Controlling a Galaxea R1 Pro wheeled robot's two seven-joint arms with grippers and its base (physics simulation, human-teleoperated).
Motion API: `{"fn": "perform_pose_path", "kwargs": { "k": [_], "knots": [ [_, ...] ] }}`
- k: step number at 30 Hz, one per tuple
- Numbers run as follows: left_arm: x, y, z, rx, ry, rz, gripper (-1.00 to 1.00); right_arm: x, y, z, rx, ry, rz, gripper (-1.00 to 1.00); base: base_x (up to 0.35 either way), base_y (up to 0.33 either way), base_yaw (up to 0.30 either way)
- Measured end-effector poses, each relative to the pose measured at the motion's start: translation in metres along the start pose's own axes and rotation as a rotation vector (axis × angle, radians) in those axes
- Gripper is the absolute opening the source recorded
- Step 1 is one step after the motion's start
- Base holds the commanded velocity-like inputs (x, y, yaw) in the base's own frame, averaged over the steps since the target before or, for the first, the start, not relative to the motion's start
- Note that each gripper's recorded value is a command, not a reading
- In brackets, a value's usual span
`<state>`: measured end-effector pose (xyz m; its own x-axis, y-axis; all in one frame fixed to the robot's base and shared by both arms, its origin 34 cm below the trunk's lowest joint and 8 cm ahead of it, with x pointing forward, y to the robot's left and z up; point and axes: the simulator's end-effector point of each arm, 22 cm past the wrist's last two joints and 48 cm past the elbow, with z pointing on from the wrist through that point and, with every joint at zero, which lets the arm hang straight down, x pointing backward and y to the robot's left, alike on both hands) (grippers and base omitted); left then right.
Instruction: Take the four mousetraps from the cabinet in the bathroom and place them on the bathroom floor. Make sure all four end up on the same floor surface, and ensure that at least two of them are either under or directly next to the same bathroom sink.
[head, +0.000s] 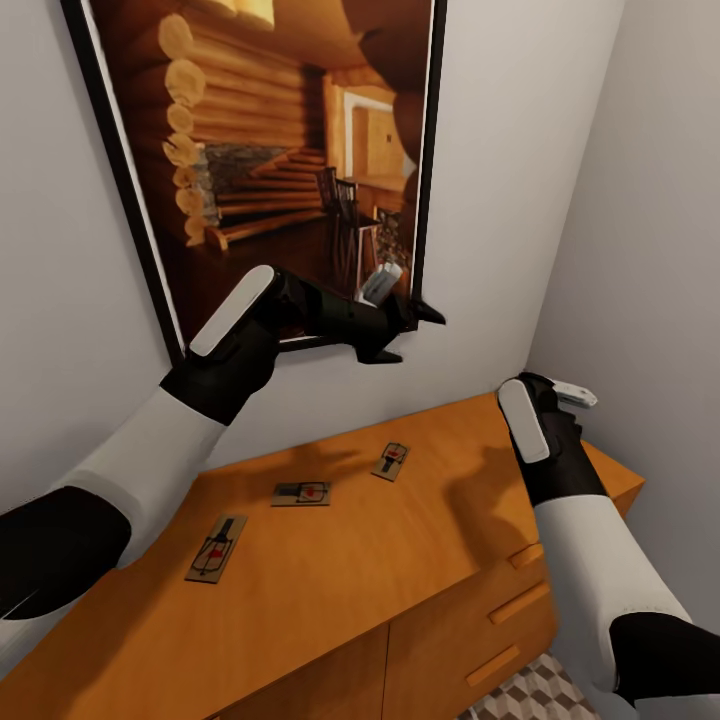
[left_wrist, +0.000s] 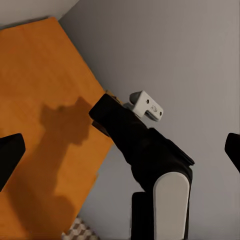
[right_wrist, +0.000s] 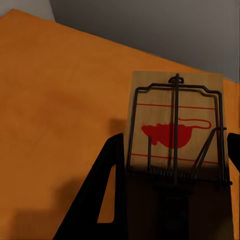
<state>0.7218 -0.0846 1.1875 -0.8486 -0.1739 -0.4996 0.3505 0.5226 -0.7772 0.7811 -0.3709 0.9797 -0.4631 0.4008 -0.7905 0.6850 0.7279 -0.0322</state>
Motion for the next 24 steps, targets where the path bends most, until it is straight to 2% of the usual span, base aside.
{"fn": "perform_pose_path", "kwargs": {
  "k": [9,15,18,19,20,21,22,23,24],
  "knots": [
    [0.020,0.027,0.014,-0.055,0.040,-0.040,1.00,0.007,-0.014,0.008,-0.006,-0.010,-0.084,-1.00,0.000,0.000,0.000],
    [0.021,0.040,0.015,-0.099,0.042,-0.045,1.00,0.010,-0.021,0.010,-0.012,-0.024,-0.147,-1.00,0.000,0.000,0.000],
    [0.024,0.045,0.015,-0.122,0.053,-0.032,1.00,0.003,-0.022,0.008,-0.020,-0.040,-0.172,-1.00,0.000,0.000,0.000],
    [0.026,0.102,0.001,-0.388,0.063,-0.018,1.00,-0.035,-0.001,-0.010,-0.240,-0.149,-0.269,-1.00,0.000,0.000,0.000],
    [0.028,0.149,-0.024,-0.635,0.072,0.005,1.00,-0.061,-0.020,-0.001,-0.392,-0.173,-0.330,-1.00,0.000,0.000,0.000],
    [0.029,0.155,-0.027,-0.666,0.077,0.010,1.00,-0.074,-0.049,0.009,-0.293,-0.196,-0.337,-1.00,0.000,0.000,0.000],
    [0.031,0.161,-0.028,-0.699,0.087,0.021,1.00,-0.069,-0.042,0.007,-0.300,-0.191,-0.340,-1.00,0.000,0.000,0.000],
    [0.032,0.166,-0.028,-0.732,0.097,0.033,1.00,-0.055,-0.009,-0.005,-0.466,-0.163,-0.359,-1.00,0.000,0.000,0.000],
    [0.033,0.172,-0.028,-0.766,0.108,0.044,1.00,-0.034,0.032,-0.032,-0.703,-0.119,-0.383,-1.00,0.000,0.000,0.000]
  ]
}}
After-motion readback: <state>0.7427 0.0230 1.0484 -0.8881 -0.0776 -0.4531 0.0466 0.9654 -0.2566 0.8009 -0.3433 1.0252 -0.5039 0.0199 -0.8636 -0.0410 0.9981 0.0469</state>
